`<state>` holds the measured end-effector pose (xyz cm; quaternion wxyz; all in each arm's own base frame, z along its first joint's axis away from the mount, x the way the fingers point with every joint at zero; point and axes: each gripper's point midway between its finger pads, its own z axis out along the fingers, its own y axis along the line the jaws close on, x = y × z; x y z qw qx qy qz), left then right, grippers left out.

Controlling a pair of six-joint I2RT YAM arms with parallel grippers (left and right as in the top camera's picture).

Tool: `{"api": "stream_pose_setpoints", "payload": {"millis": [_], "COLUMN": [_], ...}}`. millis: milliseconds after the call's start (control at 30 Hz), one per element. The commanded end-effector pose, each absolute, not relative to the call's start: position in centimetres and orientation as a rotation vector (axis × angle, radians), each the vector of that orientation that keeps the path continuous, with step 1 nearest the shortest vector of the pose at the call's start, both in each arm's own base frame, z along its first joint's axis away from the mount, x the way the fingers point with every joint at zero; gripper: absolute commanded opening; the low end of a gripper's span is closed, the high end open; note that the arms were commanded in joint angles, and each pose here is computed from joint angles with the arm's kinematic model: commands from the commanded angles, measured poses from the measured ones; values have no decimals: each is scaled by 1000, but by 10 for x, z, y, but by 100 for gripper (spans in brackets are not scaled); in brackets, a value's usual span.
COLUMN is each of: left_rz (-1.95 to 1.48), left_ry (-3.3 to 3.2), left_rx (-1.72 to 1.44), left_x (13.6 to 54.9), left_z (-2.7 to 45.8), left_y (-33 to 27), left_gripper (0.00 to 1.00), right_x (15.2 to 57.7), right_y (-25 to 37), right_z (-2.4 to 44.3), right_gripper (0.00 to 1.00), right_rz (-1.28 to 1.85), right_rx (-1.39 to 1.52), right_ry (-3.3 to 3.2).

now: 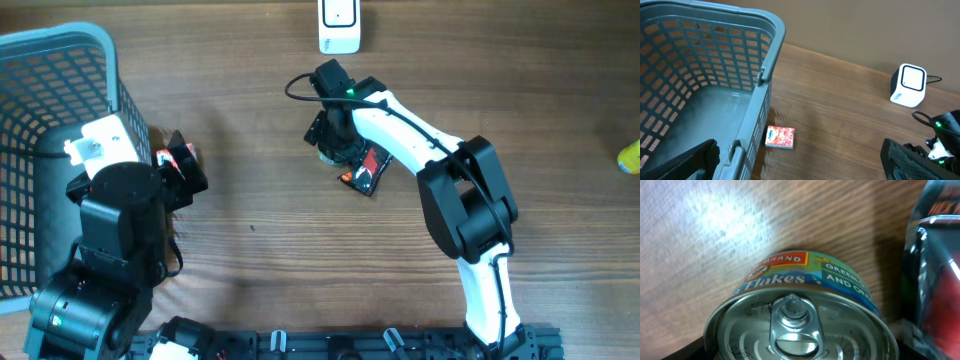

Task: Scan the item barcode
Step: 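Lower the right gripper and grasp the silver can by its rim, then lift the silver can and carry it up toward the white scanner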

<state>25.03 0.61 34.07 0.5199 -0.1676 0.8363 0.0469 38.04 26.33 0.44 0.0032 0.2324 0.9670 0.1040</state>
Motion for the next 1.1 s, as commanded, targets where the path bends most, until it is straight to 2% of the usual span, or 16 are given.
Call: {"api": "stream_pose_setpoints", "payload": {"millis": [0,567,867,1067], "left_rz": [108,108,108,108], "left_ry": [1991,1991,1991,1991], "left_rx": [-421,-421,-421,-421], "left_x": [249,249,249,249], "left_z": [344,344,344,344], "left_y": [7,7,7,7], "left_gripper": [100,100,100,100], "right_x": [361,325,296,285], "right_y": [273,302,305,300], "right_z": [-6,25,42,44], "right_gripper": [79,77,77,77], "right_rz": [427,991,1164,1145], "right_rx": [641,392,302,308], "right_ry": [3166,3360,3455,3506]}}
